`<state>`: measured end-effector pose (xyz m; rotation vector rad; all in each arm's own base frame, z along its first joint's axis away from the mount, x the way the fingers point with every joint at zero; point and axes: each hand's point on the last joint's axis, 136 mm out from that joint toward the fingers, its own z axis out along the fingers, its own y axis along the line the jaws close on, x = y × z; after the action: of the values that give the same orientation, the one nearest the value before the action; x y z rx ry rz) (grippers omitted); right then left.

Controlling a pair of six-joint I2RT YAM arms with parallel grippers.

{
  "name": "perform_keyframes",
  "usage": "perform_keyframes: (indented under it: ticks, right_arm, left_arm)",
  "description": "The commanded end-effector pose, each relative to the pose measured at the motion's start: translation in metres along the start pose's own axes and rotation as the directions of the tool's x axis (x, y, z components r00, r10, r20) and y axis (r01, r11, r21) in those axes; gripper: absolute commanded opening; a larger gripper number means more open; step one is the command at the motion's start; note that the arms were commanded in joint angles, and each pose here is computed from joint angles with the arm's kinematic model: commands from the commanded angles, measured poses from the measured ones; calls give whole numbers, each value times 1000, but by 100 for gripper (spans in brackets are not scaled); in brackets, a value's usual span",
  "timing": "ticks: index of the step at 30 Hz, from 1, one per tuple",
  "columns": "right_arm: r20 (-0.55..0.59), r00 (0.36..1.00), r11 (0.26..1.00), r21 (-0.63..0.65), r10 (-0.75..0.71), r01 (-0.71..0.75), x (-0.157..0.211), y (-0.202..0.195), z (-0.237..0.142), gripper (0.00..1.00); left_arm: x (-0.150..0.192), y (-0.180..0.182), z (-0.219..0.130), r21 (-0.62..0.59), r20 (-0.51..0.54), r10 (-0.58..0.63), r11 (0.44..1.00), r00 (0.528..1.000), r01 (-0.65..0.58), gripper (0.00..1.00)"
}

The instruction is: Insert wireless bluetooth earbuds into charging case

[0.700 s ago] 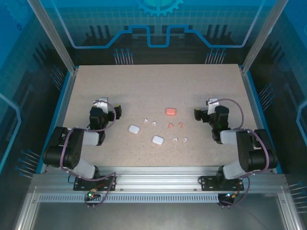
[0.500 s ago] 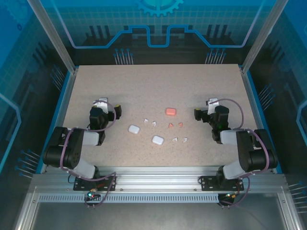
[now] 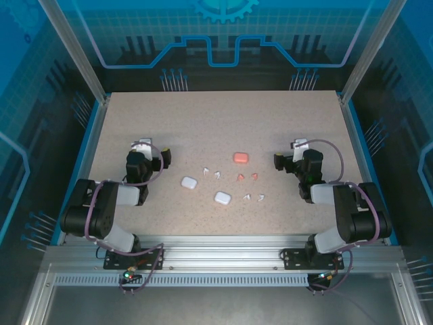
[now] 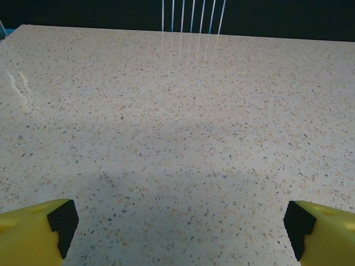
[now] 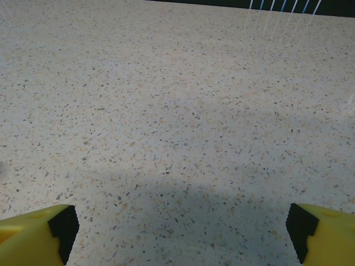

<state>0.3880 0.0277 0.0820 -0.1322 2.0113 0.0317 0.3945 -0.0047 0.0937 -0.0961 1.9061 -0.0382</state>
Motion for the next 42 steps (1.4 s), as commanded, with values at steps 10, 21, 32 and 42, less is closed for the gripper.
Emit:
perform_keyframes:
  ticks: [10,21,32,42]
  right_arm:
    - [47,999,1000,1,-10,10,-15,-2,2,100]
    - [-117,993,996,-91,8,-19,-38,23,-30,100]
    - [-377,907,935,-351,-187,47,-35,128,-104,99]
    - [-558,620,812,-530,-551,244,-3,213,-148,92]
  left_arm:
    - [-5,9,-11,-27,84,-6,1000,996,8,99]
    - [-43,-1,-42,-35,-58,-128,991,990,126,99]
    - [-26,-66,-90,93,-488,-437,835,756,543,98]
    - [-31,-78,-116,124,-515,-498,762,697,636,97]
